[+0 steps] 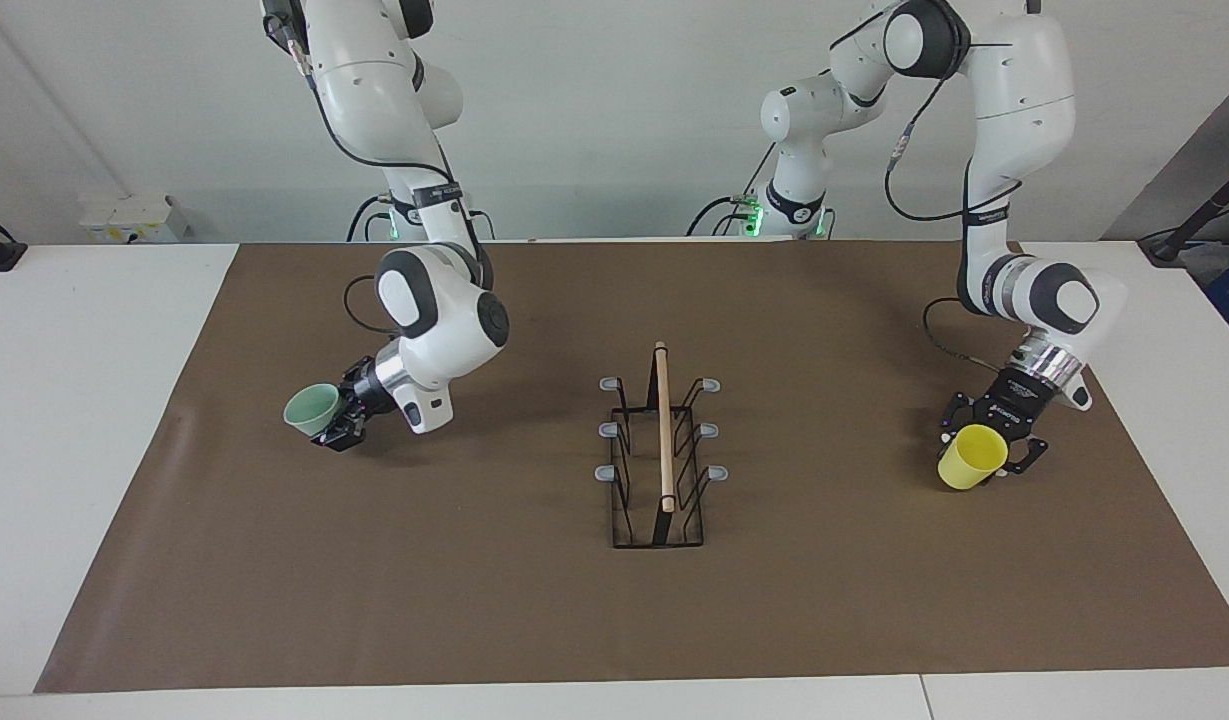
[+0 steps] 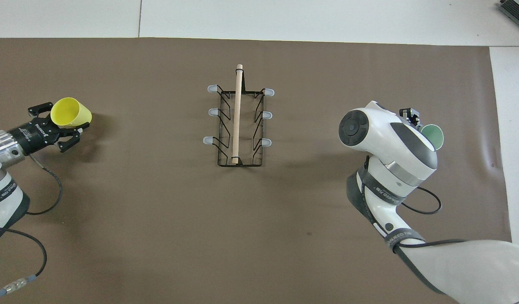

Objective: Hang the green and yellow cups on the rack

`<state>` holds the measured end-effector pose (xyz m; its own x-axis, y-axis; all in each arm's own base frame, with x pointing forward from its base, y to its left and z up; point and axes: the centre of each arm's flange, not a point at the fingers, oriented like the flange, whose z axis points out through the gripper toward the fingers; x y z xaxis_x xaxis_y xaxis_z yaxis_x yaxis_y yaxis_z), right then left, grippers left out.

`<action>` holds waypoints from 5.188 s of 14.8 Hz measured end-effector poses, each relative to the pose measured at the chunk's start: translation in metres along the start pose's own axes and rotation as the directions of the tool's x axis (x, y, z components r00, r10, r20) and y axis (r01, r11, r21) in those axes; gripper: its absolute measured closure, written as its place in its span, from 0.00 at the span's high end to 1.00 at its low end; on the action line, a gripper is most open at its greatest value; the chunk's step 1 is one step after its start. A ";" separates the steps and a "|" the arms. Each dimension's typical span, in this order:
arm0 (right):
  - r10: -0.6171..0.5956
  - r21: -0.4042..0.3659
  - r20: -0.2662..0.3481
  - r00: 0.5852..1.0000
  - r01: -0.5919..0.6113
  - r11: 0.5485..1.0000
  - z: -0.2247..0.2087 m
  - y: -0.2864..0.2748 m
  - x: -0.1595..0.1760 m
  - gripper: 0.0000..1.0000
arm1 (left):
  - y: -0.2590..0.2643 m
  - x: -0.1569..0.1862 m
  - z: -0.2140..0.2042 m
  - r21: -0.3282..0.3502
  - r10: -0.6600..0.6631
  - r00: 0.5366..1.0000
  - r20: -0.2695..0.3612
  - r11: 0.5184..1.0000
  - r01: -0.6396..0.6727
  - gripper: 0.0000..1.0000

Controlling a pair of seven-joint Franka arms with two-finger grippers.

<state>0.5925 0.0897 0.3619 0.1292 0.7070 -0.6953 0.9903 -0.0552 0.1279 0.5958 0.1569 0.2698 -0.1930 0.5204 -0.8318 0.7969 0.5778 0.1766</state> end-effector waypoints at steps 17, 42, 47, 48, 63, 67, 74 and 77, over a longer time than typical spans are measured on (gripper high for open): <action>0.482 0.455 -0.769 0.420 -0.171 0.874 -0.115 0.033 -0.085 0.69 | -0.011 -0.246 -0.017 0.169 0.650 0.735 -0.195 0.760 -0.627 0.67; 0.387 0.586 -0.652 -0.652 -0.111 0.803 -0.113 -0.088 0.028 0.69 | -0.315 -0.393 0.109 0.702 0.749 -0.476 -0.461 -0.020 -0.712 0.67; 0.370 0.590 -0.643 -0.670 -0.126 0.797 -0.109 -0.096 0.066 0.69 | -0.359 -0.380 0.119 0.726 0.649 -0.565 -0.510 -0.027 -0.687 0.67; 0.367 0.588 -0.646 -0.669 -0.130 0.798 -0.108 -0.093 0.068 0.69 | -0.364 -0.378 0.120 0.716 0.627 -0.566 -0.535 -0.019 -0.697 0.67; 0.345 0.566 -0.672 -0.656 -0.154 0.810 -0.120 -0.089 0.106 0.69 | -0.396 -0.328 0.200 0.674 0.448 -0.600 -0.663 0.010 -0.738 0.67; 0.349 0.567 -0.678 -0.647 -0.158 0.808 -0.118 -0.090 0.109 0.69 | -0.415 -0.325 0.205 0.685 0.437 -0.619 -0.652 -0.009 -0.728 0.67; 0.361 0.576 -0.689 -0.629 -0.173 0.799 -0.113 -0.090 0.110 0.69 | -0.433 -0.308 0.206 0.704 0.426 -0.644 -0.635 -0.023 -0.710 0.67; 0.364 0.577 -0.694 -0.621 -0.178 0.797 -0.111 -0.091 0.111 0.69 | -0.434 -0.308 0.206 0.704 0.422 -0.646 -0.637 -0.022 -0.709 0.70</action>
<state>0.5111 0.2515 0.3518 0.2438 0.0298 0.9694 0.7962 -0.5768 -0.1826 0.4270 -0.3836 0.3415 0.0960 0.3080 0.9465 0.5224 -0.8250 0.2155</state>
